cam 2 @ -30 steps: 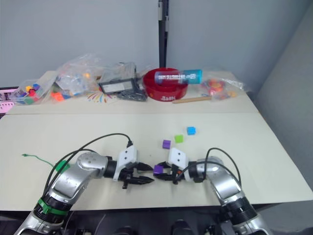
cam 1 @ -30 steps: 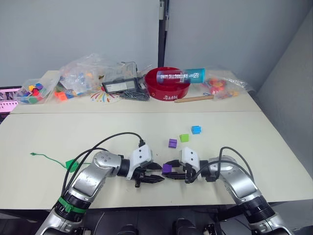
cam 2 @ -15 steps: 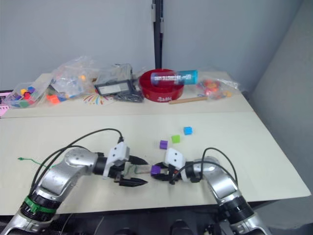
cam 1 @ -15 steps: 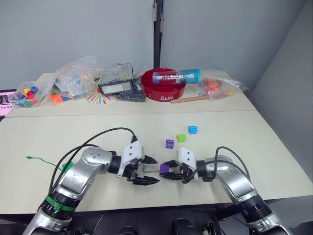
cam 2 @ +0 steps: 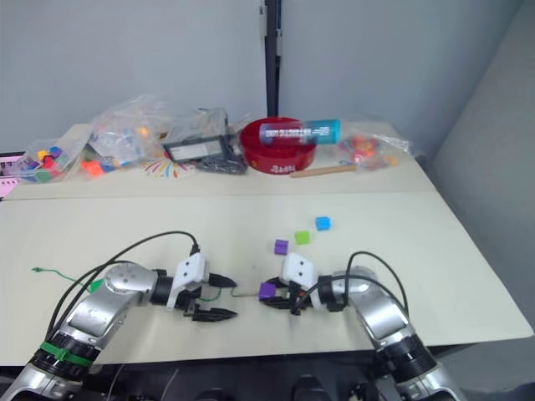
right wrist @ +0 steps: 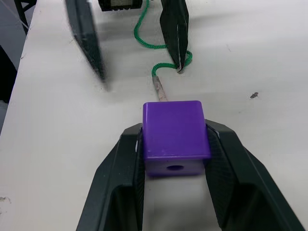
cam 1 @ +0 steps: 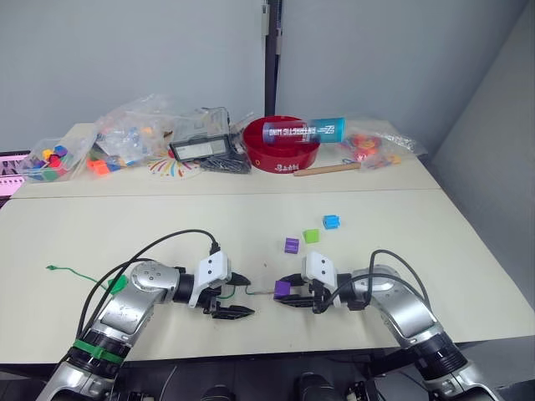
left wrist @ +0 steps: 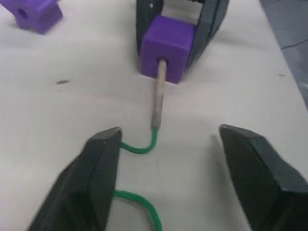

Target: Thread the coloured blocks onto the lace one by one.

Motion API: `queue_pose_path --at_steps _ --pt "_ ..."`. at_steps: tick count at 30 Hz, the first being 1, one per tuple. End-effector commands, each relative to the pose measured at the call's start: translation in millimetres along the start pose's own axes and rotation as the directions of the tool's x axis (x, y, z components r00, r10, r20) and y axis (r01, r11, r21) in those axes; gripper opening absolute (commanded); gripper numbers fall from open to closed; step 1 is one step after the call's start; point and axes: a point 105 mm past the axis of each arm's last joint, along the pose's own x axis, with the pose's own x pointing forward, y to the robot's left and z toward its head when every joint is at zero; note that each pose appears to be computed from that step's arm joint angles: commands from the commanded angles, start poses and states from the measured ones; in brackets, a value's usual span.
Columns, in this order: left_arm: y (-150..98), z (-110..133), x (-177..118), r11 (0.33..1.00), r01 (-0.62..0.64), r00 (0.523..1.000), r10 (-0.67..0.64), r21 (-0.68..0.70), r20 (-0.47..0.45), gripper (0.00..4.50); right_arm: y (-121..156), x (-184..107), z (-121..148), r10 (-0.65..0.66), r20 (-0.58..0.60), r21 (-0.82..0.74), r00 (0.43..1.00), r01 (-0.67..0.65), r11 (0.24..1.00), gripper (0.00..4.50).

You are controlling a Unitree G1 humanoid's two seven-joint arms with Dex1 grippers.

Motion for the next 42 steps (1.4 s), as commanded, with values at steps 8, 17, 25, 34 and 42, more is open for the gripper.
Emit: queue_pose_path --at_steps 8,17,25,34,42 --pt "-0.6 3.7 11.6 0.999 0.008 1.0 -0.009 0.051 0.017 0.05 15.3 2.8 -20.8 0.046 -0.06 0.079 0.997 -0.041 0.996 1.18" --pt "4.7 20.4 16.5 0.995 -0.013 0.998 0.008 0.095 0.058 0.05 17.4 3.1 -20.2 0.054 -0.056 0.08 0.997 -0.049 0.996 1.18" --pt "-2.2 50.8 19.7 0.99 0.017 0.992 -0.034 0.139 0.12 0.05 16.2 3.5 -20.4 0.047 -0.058 0.075 0.997 -0.043 0.996 1.18" --pt "-4.4 55.9 37.4 0.987 0.033 0.991 -0.053 0.155 0.123 0.05 14.8 4.2 -19.6 0.044 -0.055 0.072 0.998 -0.04 0.997 1.18" --pt "-14.4 49.1 53.6 0.983 0.086 0.992 -0.099 0.165 0.077 0.05 15.1 4.6 -19.2 0.041 -0.053 0.073 0.998 -0.037 0.997 1.18"
